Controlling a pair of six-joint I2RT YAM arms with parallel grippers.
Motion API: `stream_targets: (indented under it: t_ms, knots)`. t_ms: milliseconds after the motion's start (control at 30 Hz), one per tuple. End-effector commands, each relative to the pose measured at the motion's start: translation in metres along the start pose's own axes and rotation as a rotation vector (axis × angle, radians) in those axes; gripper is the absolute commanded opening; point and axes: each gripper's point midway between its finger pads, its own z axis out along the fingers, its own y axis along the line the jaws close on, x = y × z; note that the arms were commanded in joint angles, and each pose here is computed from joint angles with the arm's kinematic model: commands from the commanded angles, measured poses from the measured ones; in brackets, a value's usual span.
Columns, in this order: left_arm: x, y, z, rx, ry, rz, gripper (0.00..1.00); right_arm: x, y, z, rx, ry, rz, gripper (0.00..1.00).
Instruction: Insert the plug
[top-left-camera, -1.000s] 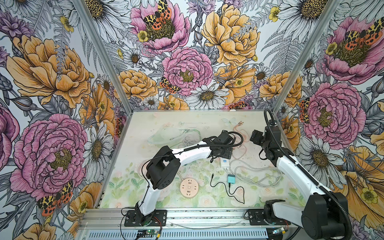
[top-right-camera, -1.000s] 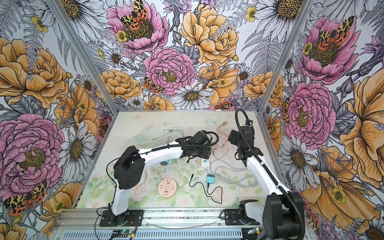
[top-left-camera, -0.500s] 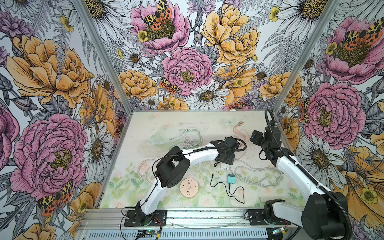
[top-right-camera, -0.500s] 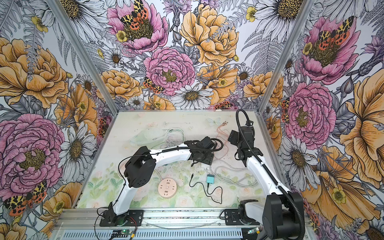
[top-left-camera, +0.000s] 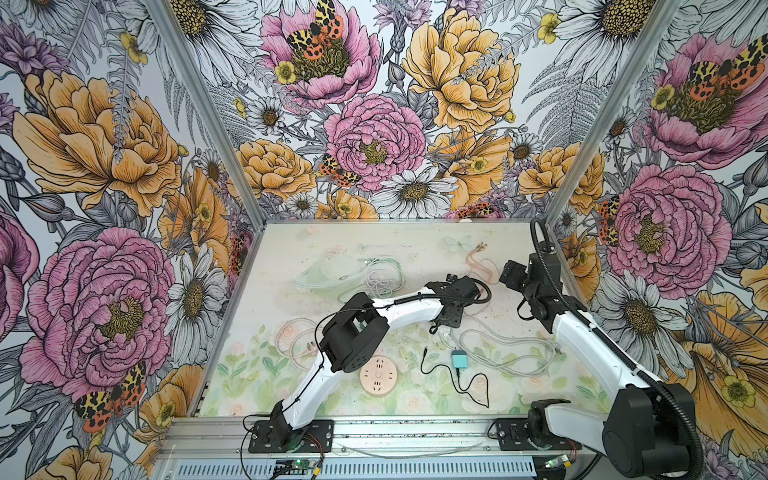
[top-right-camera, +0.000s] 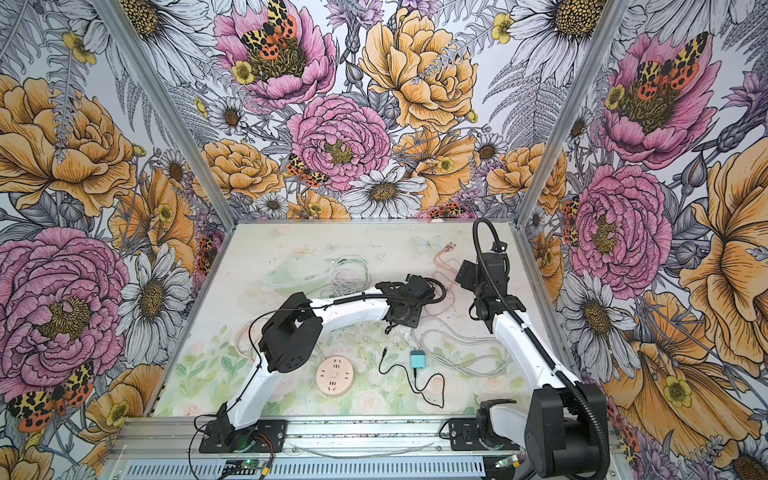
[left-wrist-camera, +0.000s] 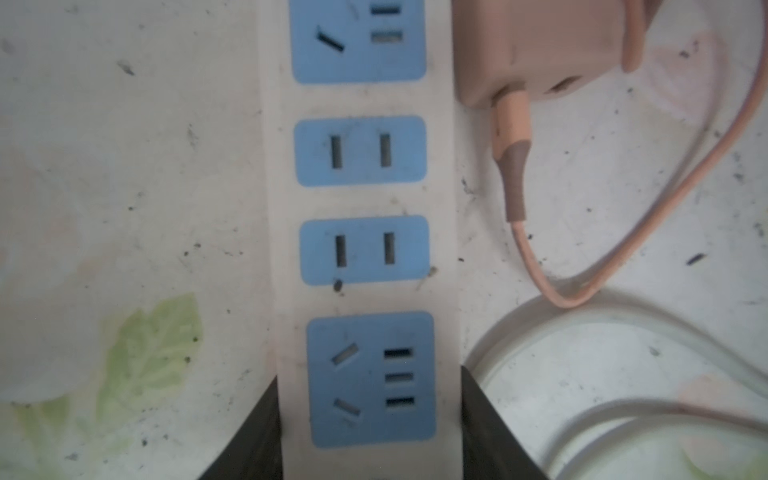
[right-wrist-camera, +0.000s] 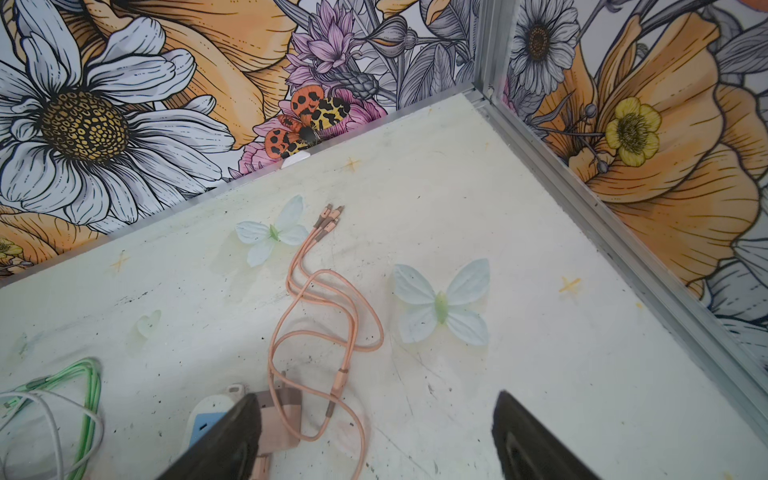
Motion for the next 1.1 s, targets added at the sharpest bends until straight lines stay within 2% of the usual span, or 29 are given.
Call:
stream_targets:
  t_ms: [0, 167, 267, 400, 500, 633, 833, 1067]
  knots:
    - [0.009, 0.035, 0.011, -0.095, 0.041, -0.052, 0.47, 0.010, 0.000, 0.004, 0.001, 0.026, 0.018, 0.88]
    - [0.009, 0.028, 0.013, -0.078, 0.040, -0.077, 0.46, 0.014, -0.001, 0.007, 0.006, 0.038, 0.014, 0.88]
    - [0.011, 0.019, 0.014, -0.035, 0.045, -0.133, 0.46, 0.015, -0.001, 0.008, 0.005, 0.043, 0.018, 0.87]
    - [0.014, 0.012, 0.016, 0.024, 0.050, -0.204, 0.49, 0.026, 0.006, 0.012, -0.029, 0.083, 0.039, 0.82]
    - [0.012, 0.011, 0.016, 0.056, 0.040, -0.248, 0.50, 0.043, 0.016, 0.016, -0.085, 0.157, 0.063, 0.66]
    - [0.011, 0.011, 0.013, 0.066, 0.035, -0.255, 0.50, 0.080, 0.027, 0.016, -0.114, 0.316, 0.108, 0.37]
    - [0.015, 0.013, 0.014, 0.070, 0.041, -0.267, 0.50, 0.134, 0.033, -0.002, -0.122, 0.531, 0.090, 0.02]
    - [0.015, 0.012, 0.013, 0.095, 0.032, -0.278, 0.50, 0.159, 0.010, -0.043, -0.056, 0.611, 0.095, 0.00]
